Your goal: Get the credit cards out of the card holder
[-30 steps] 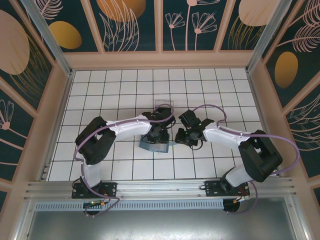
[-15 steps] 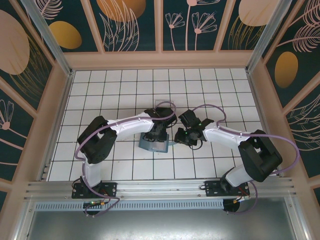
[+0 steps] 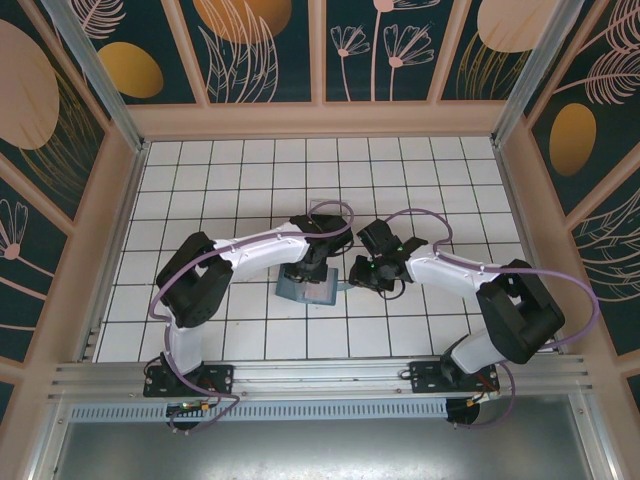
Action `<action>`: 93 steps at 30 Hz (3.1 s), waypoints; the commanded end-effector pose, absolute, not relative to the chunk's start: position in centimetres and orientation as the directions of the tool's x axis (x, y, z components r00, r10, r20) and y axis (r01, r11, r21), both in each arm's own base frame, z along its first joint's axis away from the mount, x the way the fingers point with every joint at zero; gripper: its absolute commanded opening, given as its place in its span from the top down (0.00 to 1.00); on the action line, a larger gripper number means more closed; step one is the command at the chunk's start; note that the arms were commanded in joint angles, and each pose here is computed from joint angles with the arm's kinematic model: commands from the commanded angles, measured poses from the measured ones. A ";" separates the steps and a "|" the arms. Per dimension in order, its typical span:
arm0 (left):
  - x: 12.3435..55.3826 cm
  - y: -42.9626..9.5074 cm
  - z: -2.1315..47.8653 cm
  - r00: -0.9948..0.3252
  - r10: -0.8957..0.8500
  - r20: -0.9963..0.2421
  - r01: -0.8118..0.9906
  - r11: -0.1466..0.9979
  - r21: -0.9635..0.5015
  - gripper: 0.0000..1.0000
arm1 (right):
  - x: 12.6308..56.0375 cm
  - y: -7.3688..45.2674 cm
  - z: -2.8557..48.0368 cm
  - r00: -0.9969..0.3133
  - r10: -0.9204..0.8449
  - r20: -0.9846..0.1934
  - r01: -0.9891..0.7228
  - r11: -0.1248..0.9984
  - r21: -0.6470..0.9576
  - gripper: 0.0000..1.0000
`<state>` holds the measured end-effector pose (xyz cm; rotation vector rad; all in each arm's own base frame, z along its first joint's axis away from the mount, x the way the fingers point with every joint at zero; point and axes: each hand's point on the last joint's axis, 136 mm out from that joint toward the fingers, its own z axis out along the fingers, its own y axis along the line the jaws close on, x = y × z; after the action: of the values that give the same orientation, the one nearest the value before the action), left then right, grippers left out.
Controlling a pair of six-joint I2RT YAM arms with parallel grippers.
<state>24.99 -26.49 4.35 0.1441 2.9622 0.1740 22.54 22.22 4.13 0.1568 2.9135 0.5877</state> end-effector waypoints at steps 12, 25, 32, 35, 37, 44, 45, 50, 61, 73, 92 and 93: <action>23.8 -22.8 4.0 -0.972 0.156 -0.178 0.114 0.968 0.225 0.65 | 22.8 22.6 3.4 -0.984 0.126 -0.127 0.072 0.928 0.365 0.71; 22.7 -22.2 3.9 -0.973 0.142 -0.181 0.108 0.977 0.183 0.66 | 22.9 22.5 2.3 -0.986 0.118 -0.120 0.073 0.941 0.330 0.82; 23.0 -22.0 4.5 -0.972 0.110 -0.205 0.085 0.988 0.129 0.67 | 23.1 22.0 2.5 -0.983 0.126 -0.132 0.078 0.945 0.319 0.88; 22.9 -21.3 4.7 -0.973 0.096 -0.209 0.071 0.990 0.126 0.67 | 23.2 21.9 2.6 -0.983 0.126 -0.133 0.078 0.946 0.314 0.88; 23.1 -21.0 5.4 -0.971 0.079 -0.224 0.057 0.993 0.103 0.67 | 23.3 21.9 2.7 -0.983 0.126 -0.136 0.078 0.946 0.315 0.88; 24.6 -22.0 8.3 -0.967 -0.014 -0.255 0.019 0.992 -0.126 0.67 | 23.4 22.0 3.2 -0.982 0.126 -0.143 0.074 0.944 0.322 0.87; 24.8 -22.4 8.8 -0.965 -0.019 -0.260 0.023 0.987 -0.159 0.67 | 23.5 22.1 3.4 -0.981 0.128 -0.145 0.075 0.943 0.325 0.87; 25.5 -25.5 11.2 -0.962 -0.027 -0.272 0.065 0.944 -0.325 0.68 | 23.8 22.3 4.2 -0.979 0.127 -0.159 0.068 0.941 0.331 0.85; 26.0 -28.5 9.2 -0.985 -0.033 -0.167 0.066 0.830 -0.554 0.75 | 24.3 23.4 6.8 -0.972 0.144 -0.186 0.065 0.923 0.378 0.75; 25.6 -27.6 4.6 -0.997 -0.001 -0.075 0.040 0.829 -0.557 0.78 | 24.4 26.6 9.5 -0.969 0.147 -0.199 0.042 0.891 0.452 0.72; 25.2 -25.7 2.6 -0.997 0.012 -0.076 0.046 0.882 -0.469 0.76 | 23.0 28.9 2.7 -0.990 0.119 -0.077 0.074 0.896 0.438 0.73; 25.2 -25.8 2.3 -0.998 0.015 -0.065 0.044 0.884 -0.466 0.76 | 22.9 28.7 2.3 -0.990 0.120 -0.073 0.077 0.900 0.429 0.73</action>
<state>25.49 -26.35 3.23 0.0322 2.9571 -0.7695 23.36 28.86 3.69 0.1336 2.9445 0.6837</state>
